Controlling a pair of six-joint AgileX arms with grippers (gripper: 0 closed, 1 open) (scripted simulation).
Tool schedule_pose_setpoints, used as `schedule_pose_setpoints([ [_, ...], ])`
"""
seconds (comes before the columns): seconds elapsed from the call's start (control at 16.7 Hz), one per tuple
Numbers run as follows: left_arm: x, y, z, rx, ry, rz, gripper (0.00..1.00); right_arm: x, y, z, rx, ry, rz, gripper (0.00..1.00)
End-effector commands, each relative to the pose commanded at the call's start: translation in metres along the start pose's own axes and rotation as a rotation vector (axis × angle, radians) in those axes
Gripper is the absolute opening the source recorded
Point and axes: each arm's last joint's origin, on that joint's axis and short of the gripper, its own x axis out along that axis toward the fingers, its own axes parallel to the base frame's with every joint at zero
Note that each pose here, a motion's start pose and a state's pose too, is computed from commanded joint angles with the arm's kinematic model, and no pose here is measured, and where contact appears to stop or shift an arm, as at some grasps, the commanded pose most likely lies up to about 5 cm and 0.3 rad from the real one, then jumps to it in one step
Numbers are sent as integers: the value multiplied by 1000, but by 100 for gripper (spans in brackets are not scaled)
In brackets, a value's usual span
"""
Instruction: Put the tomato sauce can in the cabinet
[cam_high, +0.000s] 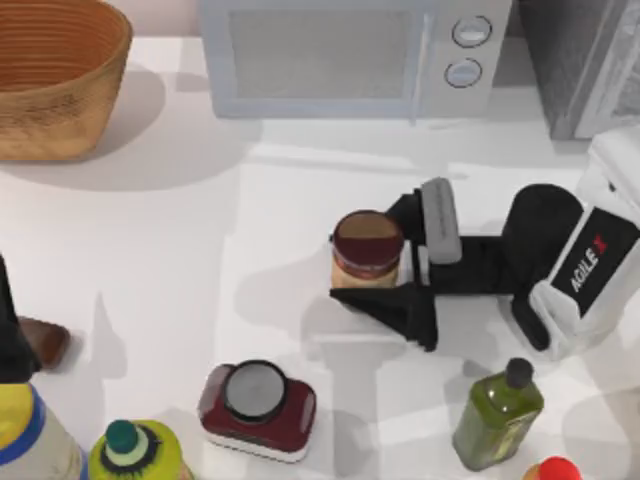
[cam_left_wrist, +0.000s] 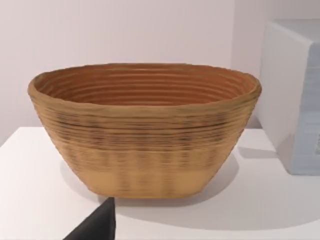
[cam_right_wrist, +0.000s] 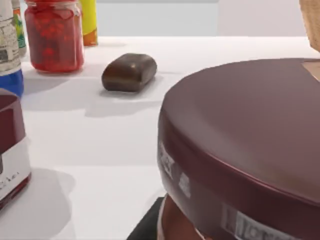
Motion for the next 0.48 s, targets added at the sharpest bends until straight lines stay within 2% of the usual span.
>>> schedule_pose_setpoints([
  [0.3, 0, 0, 0, 0, 0, 0, 100, -1, -2, 4, 2, 0, -5, 0],
  [0.48, 0, 0, 0, 0, 0, 0, 100, -1, -5, 24, 22, 7, -10, 0],
])
